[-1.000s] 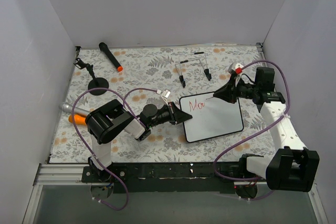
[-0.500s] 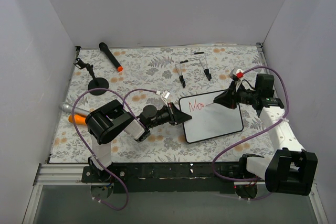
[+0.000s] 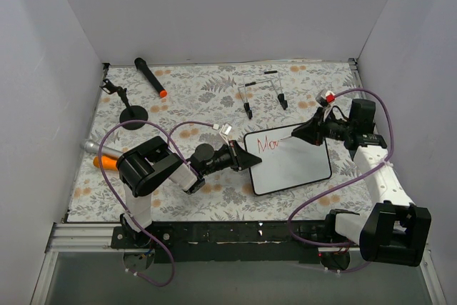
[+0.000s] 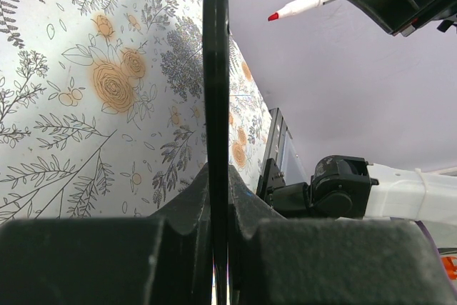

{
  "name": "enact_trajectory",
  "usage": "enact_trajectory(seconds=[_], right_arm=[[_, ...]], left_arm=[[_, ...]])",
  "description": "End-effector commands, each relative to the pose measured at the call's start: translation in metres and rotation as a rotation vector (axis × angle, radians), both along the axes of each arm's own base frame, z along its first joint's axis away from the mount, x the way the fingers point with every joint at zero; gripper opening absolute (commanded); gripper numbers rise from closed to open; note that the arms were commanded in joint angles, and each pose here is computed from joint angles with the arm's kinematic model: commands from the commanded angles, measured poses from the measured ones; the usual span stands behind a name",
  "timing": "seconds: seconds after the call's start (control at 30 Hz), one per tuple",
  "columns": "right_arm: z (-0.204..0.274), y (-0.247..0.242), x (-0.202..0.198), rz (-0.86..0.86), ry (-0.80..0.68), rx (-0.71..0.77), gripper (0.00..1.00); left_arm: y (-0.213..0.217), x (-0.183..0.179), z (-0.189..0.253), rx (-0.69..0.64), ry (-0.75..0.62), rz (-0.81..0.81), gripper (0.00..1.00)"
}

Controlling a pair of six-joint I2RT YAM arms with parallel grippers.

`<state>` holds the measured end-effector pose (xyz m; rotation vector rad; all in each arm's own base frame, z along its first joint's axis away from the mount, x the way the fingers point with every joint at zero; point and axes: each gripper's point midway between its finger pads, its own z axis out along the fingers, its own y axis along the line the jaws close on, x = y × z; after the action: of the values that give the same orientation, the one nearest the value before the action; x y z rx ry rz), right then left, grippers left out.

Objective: Write a sentence on the whiteboard

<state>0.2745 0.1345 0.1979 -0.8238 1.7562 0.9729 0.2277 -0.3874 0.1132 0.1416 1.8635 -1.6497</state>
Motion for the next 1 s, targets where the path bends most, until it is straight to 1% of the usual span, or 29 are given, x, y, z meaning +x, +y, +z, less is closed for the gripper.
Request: enact_trajectory(seconds=[0.0,0.17,0.97], right_arm=[[-0.005,0.0,0.003,-0.01,0.021,0.019,0.01],[-0.015,-0.002,0.009,-0.025,0.042,-0.017,0.01],[-0.031,-0.003,0.017,-0.045,0.065,-0.062,0.01]], left_arm=[[-0.003,0.002,0.041,-0.091,-0.122,0.016,0.0],[-0.003,0.001,0.042,-0.09,-0.124,0.016,0.0],[-0.006,-0.001,0.041,-0.086,-0.131,0.002,0.0]])
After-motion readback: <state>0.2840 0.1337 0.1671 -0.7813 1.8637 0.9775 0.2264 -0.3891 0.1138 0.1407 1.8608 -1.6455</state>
